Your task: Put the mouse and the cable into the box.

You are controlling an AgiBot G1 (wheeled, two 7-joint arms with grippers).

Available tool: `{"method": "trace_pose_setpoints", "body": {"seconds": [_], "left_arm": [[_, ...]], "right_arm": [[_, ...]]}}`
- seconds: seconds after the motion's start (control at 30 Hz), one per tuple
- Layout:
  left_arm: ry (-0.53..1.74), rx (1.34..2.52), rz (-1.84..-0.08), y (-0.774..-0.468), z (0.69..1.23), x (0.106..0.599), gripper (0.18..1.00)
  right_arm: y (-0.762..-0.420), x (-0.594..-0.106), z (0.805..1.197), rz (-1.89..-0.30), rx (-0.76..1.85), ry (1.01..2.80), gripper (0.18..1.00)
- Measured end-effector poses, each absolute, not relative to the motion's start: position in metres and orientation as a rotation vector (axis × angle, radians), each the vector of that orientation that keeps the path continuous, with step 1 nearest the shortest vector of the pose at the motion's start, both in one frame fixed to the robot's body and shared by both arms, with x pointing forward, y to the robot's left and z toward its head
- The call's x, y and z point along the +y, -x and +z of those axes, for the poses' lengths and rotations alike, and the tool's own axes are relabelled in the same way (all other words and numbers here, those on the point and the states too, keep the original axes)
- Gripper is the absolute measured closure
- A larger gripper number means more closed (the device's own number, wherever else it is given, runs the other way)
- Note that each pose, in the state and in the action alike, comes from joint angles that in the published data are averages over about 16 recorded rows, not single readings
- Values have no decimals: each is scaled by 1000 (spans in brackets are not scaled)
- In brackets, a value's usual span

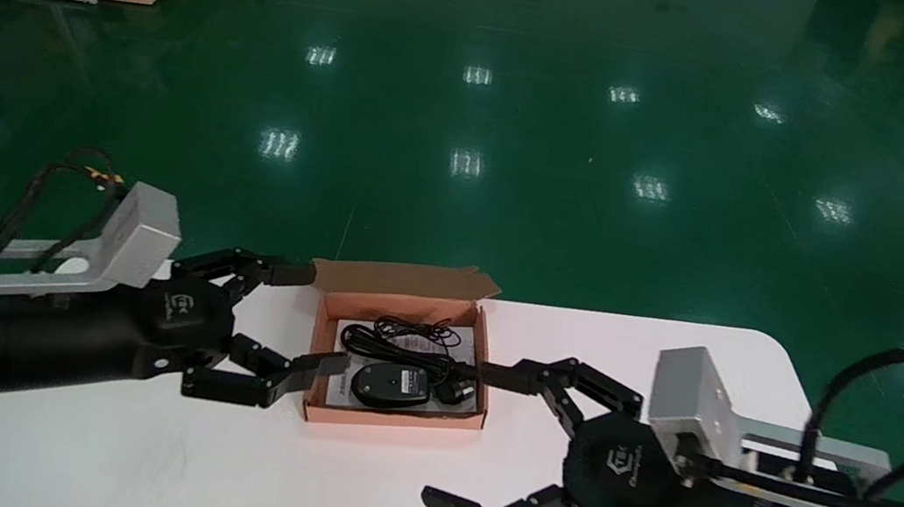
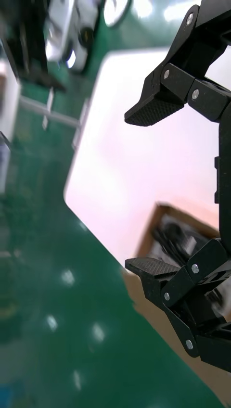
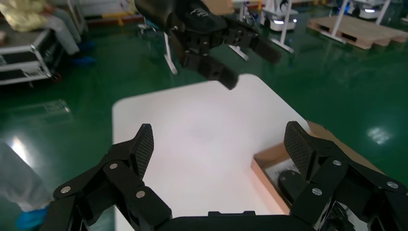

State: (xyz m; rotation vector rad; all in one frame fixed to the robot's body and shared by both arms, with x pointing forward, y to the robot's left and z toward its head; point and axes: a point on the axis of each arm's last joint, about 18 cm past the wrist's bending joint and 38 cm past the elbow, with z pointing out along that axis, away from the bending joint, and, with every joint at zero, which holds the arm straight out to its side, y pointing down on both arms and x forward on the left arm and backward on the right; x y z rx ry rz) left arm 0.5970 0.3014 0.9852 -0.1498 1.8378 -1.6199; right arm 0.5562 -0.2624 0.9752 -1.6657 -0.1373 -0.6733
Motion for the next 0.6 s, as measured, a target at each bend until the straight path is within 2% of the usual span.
{"method": "trace_pose_setpoints", "body": {"seconds": [0.4,0.6], "left_arm": [[-188,1904,-1776,-499,992,300,183],[-299,1929,-1803,-470,992,300,183]], "right_arm": [[-490,-296,990,-572,-212,1601,178],[-472,-303,993,-550,-239,1591,178]]}}
